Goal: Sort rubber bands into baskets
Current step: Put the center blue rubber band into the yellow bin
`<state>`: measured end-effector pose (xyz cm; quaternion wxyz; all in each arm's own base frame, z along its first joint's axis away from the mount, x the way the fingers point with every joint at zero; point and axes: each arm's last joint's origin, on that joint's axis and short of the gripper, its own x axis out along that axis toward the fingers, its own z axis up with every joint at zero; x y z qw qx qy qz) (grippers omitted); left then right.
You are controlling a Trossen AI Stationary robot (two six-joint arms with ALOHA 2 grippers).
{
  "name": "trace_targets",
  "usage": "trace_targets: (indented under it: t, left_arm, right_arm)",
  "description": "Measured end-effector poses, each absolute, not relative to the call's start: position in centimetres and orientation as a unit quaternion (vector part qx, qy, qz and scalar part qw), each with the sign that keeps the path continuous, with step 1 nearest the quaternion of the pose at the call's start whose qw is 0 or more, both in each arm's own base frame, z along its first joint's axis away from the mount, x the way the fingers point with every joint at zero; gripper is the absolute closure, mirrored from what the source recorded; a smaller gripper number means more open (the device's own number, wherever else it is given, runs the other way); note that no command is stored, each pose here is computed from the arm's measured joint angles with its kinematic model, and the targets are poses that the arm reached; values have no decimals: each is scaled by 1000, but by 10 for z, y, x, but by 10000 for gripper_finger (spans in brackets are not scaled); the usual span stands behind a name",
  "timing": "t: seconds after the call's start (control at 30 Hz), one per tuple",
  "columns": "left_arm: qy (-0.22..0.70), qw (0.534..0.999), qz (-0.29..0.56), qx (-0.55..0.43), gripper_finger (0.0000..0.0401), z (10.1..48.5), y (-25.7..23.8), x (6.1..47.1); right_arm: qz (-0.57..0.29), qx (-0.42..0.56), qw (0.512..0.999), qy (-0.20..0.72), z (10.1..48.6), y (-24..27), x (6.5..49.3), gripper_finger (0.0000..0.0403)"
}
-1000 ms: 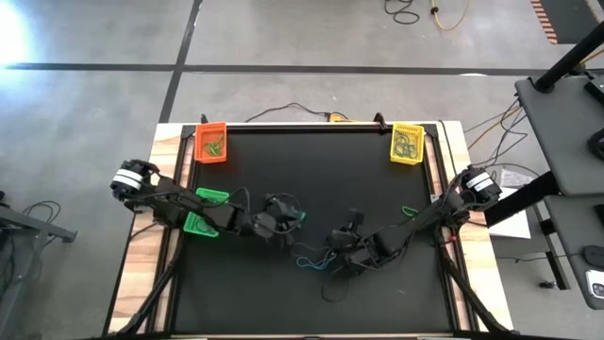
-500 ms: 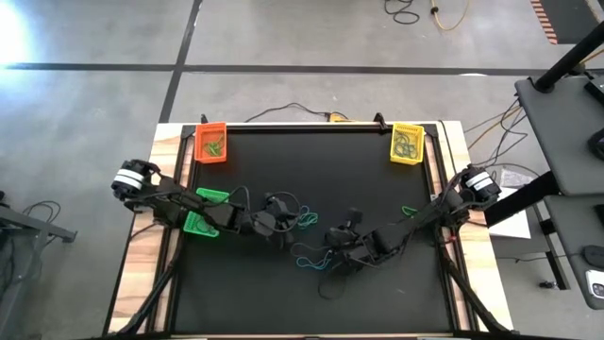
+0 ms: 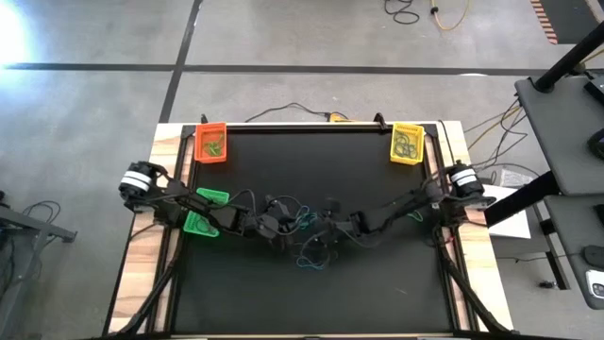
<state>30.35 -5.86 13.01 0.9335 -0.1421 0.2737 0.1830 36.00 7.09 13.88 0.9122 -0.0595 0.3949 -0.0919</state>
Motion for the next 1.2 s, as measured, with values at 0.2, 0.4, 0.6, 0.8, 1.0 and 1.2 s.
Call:
trace_targets:
  t: [0.2, 0.4, 0.6, 0.8, 1.0, 1.2]
  left_arm:
    - [289, 929, 187, -135, 339, 127, -58, 302]
    - [298, 927, 189, -131, 339, 125, -58, 301]
    - [298, 926, 189, -130, 339, 125, -58, 301]
    - [298, 926, 189, -130, 339, 125, -58, 301]
    - [298, 927, 189, -130, 340, 125, -58, 301]
    - [309, 925, 187, -121, 340, 125, -59, 298]
  right_arm:
    - [-92, -53, 902, 419, 124, 47, 370, 296]
    - [-68, -31, 901, 427, 121, 41, 373, 317]
    - [-69, -31, 900, 428, 121, 40, 373, 351]
    - [-76, -29, 897, 435, 119, 33, 372, 388]
    - [-73, -39, 897, 434, 124, 32, 375, 394]
    - [-70, -53, 902, 423, 144, 32, 381, 394]
